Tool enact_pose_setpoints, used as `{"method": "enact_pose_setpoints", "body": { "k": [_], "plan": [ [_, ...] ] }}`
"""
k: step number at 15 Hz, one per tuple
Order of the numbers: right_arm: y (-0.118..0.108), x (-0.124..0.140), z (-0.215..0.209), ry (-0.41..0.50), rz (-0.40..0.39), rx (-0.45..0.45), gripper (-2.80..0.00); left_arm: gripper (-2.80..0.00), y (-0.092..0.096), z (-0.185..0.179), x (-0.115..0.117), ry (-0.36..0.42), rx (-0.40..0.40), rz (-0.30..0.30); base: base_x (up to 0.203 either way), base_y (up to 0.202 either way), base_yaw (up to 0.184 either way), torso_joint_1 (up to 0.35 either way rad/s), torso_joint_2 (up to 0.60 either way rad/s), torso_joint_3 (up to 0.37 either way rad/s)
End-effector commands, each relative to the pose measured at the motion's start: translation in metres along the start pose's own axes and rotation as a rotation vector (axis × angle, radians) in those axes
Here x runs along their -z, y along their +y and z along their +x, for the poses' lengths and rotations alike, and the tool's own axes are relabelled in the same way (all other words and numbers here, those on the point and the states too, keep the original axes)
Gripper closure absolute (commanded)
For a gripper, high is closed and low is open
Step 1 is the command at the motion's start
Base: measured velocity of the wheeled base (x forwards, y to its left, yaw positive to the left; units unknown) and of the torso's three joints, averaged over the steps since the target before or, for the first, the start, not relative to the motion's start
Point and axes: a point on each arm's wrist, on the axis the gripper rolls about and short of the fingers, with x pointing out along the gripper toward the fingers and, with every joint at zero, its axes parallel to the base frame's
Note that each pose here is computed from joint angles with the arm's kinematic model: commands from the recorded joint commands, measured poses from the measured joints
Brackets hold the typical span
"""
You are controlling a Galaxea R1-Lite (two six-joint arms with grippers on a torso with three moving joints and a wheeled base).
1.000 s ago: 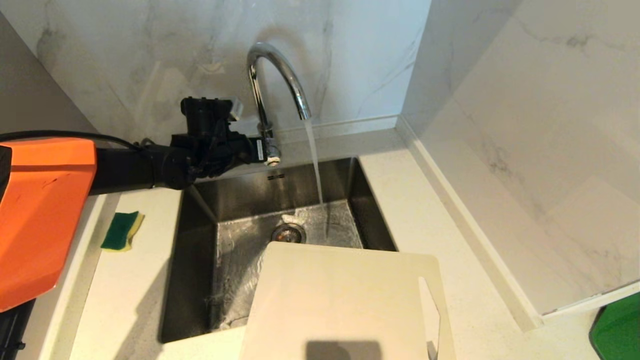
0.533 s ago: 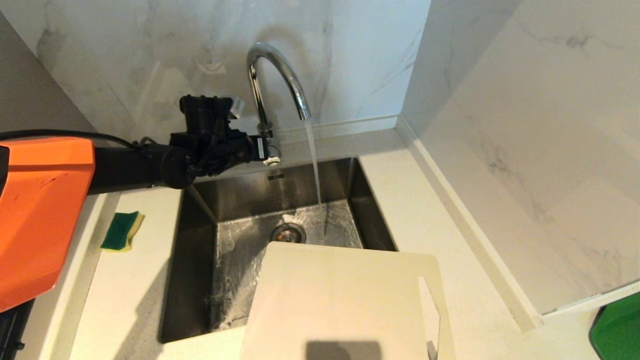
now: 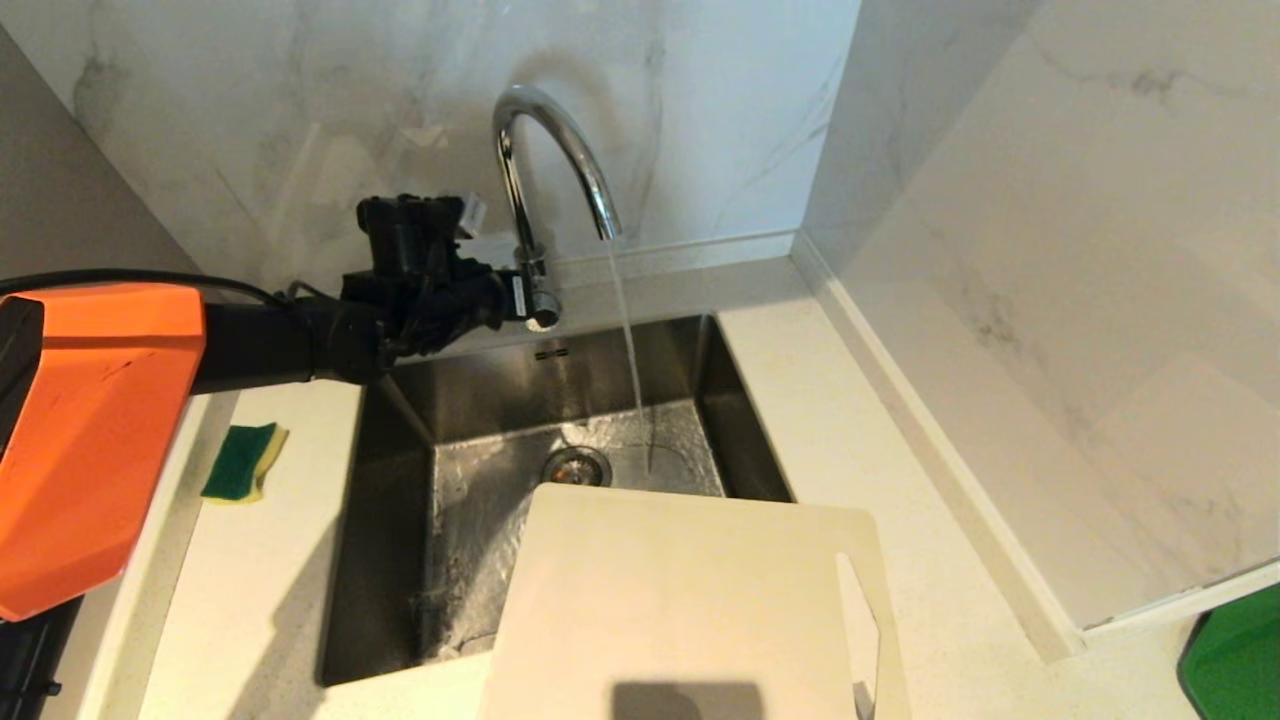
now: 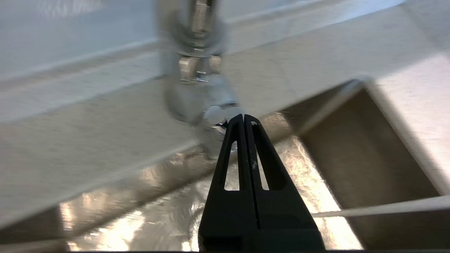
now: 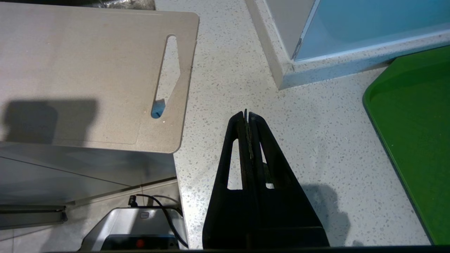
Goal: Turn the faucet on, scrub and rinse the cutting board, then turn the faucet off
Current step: Turn off the tap
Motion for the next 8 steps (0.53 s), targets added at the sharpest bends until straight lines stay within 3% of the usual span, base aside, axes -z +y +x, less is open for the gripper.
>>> {"method": "enact_pose_setpoints", "body": {
  "k": [1, 8],
  "plan": [
    [0.000, 0.000, 0.000, 0.001, 0.000, 0.000, 0.00, 0.00, 0.009, 0.004, 0.005, -0.002, -0.019, 0.011, 0.000, 0.000, 0.000, 0.000, 0.00, 0.000],
    [0.000, 0.000, 0.000, 0.003, 0.000, -0.001, 0.00, 0.00, 0.023, 0.006, 0.007, -0.007, -0.045, 0.008, 0.000, 0.000, 0.000, 0.000, 0.00, 0.000]
  ]
}}
